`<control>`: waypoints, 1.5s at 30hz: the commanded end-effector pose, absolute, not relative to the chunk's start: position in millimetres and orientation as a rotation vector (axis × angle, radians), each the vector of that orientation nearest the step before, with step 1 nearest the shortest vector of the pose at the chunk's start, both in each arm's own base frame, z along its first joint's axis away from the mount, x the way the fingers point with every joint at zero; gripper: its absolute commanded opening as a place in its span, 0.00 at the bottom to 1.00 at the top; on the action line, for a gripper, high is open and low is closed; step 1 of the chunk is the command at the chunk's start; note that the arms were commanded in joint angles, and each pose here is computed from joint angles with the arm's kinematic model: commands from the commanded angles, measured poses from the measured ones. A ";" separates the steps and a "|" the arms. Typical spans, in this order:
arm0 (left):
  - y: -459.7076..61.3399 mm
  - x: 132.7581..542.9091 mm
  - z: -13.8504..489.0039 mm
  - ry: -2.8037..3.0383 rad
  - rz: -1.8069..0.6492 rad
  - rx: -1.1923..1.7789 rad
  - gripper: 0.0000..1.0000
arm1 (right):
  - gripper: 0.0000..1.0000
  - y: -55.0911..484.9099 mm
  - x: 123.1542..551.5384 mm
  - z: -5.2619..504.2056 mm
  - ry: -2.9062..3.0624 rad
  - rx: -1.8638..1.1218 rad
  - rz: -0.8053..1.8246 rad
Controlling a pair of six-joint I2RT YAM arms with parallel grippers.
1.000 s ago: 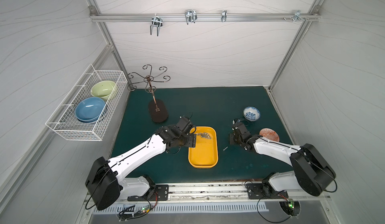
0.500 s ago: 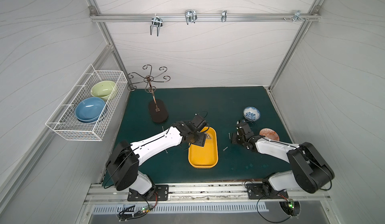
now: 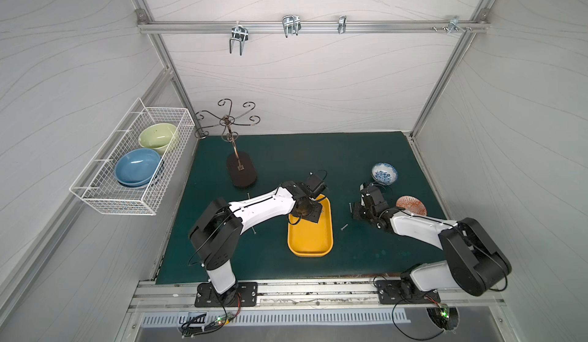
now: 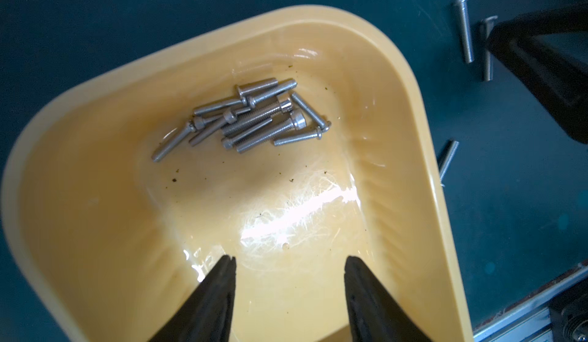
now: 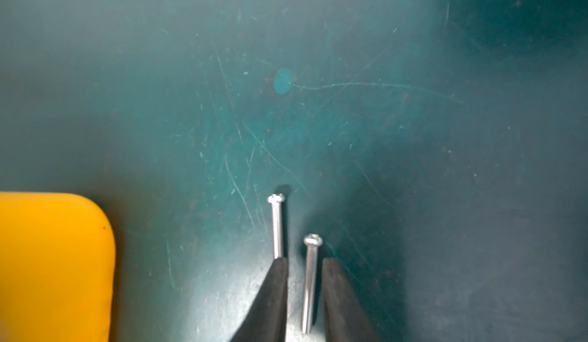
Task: Take out the screws from the storage box
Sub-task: Place the screw at the center of the board.
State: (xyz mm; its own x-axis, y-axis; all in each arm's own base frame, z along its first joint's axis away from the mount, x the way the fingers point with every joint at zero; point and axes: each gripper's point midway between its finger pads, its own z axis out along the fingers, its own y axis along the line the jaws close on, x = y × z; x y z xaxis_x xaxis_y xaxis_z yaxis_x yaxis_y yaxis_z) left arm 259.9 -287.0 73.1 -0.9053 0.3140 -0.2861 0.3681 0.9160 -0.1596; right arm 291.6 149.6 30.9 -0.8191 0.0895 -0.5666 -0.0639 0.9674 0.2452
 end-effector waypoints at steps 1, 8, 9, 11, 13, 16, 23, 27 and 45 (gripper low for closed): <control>-311.3 274.6 83.9 2.759 -0.387 0.538 0.56 | 0.26 144.7 293.6 38.1 2.469 0.038 0.335; -319.7 282.3 65.2 2.778 -0.366 0.562 0.51 | 0.28 144.8 293.6 39.5 2.461 0.032 0.336; -320.8 283.0 63.4 2.779 -0.363 0.566 0.51 | 0.28 145.0 293.7 39.0 2.464 0.030 0.336; -322.2 284.7 58.8 2.784 -0.355 0.572 0.51 | 0.27 145.9 294.4 38.4 2.467 0.024 0.337; -324.9 286.4 54.7 2.786 -0.355 0.582 0.51 | 0.27 147.2 294.6 37.6 2.470 0.016 0.340; -327.1 289.1 50.7 2.784 -0.349 0.590 0.51 | 0.28 148.2 294.8 36.7 2.474 0.011 0.342; -324.4 295.4 38.5 2.803 -0.280 0.579 0.51 | 0.28 149.9 296.0 36.8 2.474 0.003 0.347; -323.9 300.5 33.6 2.806 -0.258 0.571 0.51 | 0.28 150.3 296.4 36.5 2.475 0.000 0.347; -318.7 311.3 25.0 2.820 -0.284 0.539 0.51 | 0.27 153.3 296.6 34.6 2.488 -0.015 0.356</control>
State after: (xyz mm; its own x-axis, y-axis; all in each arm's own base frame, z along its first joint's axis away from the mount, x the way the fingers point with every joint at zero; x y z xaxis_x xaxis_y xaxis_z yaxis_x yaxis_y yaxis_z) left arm 303.1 -307.2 22.7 -0.9139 0.3160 -0.2547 0.3552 0.9264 -0.1253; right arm 289.7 149.3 29.2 -0.8164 0.0729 -0.5729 -0.0831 0.9669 0.2414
